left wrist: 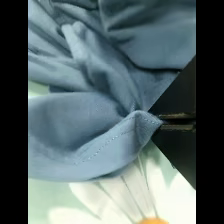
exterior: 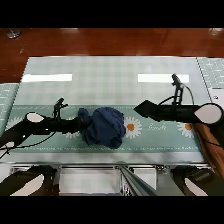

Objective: Fold the shirts.

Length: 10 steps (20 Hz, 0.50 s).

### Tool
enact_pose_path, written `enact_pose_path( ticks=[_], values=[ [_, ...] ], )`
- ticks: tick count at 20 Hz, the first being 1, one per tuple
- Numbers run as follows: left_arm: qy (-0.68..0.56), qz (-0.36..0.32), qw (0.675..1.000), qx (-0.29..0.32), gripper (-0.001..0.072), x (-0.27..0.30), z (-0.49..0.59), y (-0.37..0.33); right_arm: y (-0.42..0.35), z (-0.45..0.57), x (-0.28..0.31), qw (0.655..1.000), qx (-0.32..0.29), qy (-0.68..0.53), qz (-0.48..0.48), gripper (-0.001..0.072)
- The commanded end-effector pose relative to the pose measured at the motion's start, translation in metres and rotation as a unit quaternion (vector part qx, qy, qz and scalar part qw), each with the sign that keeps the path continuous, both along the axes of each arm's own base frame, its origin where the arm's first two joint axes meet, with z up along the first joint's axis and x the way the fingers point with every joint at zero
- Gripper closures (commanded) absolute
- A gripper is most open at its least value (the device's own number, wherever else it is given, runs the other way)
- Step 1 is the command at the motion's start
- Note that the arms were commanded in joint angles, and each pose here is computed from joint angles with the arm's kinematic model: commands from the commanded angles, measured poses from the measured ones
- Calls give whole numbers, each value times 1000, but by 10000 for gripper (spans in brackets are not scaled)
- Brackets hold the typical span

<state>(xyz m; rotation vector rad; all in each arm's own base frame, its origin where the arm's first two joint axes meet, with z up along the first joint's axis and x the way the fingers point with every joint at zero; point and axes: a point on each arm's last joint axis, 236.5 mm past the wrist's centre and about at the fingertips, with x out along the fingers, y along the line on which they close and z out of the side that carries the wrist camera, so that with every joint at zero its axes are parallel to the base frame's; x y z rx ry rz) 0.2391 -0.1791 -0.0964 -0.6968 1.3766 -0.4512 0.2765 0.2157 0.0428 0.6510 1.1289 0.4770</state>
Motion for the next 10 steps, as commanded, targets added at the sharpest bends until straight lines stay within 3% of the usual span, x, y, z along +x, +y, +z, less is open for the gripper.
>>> enact_pose_path(
  ticks=[1,7,8,9,10],
  values=[
    [-9,-12,1000,-13,682,4,8,-7,52,-6,-4,996,78,31,39,90],
    [-9,-12,1000,-13,682,4,8,-7,97,-37,-39,990,72,70,102,93],
    [-9,-12,1000,-13,682,4,8,-7,101,-44,-44,989,62,72,111,155],
    [-9,-12,1000,-13,682,4,8,-7,102,-55,-49,988,46,76,123,288],
    [-8,-13,1000,-14,682,3,9,-8,102,-64,-51,988,38,84,127,516]
  ],
)
